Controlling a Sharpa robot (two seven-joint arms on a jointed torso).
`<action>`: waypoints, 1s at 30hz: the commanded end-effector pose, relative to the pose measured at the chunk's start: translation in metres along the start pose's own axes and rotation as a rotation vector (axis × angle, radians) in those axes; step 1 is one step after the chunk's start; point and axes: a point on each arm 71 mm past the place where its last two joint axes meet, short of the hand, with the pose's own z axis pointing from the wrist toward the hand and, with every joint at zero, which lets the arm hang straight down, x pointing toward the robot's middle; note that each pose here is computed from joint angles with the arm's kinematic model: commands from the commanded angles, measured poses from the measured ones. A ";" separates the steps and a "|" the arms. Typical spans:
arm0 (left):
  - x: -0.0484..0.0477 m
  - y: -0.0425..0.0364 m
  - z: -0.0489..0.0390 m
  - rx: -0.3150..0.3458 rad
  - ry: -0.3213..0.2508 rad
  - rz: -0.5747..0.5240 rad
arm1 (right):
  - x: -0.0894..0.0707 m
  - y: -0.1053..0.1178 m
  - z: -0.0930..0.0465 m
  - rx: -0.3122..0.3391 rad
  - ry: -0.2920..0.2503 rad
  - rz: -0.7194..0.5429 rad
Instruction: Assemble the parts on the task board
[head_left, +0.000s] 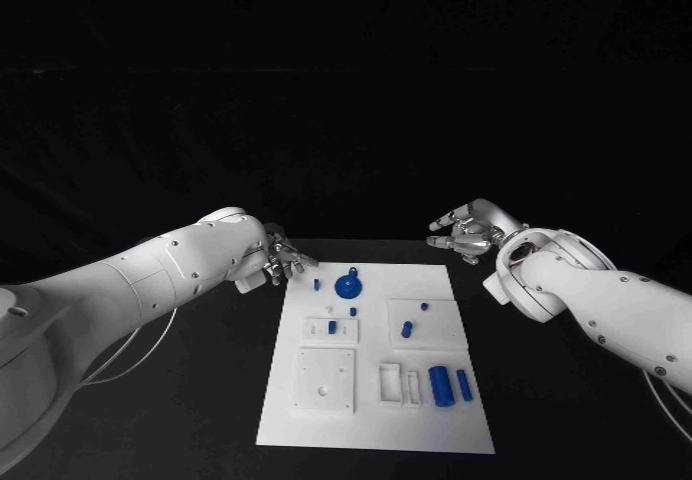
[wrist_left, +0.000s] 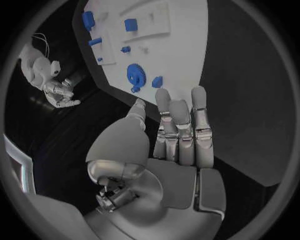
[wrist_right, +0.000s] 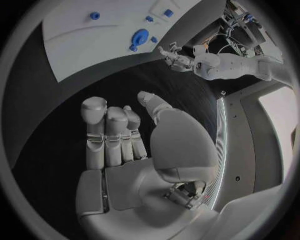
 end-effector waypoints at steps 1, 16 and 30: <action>0.0031 -0.0036 0.0016 0.012 0.058 0.052 | 0.000 0.003 0.000 -0.014 -0.002 -0.005; 0.0078 -0.0073 0.0061 -0.007 0.097 0.073 | -0.002 0.006 -0.001 -0.021 -0.007 -0.007; 0.0116 -0.0076 0.0072 -0.009 0.125 0.078 | -0.001 0.008 0.000 -0.025 -0.011 -0.013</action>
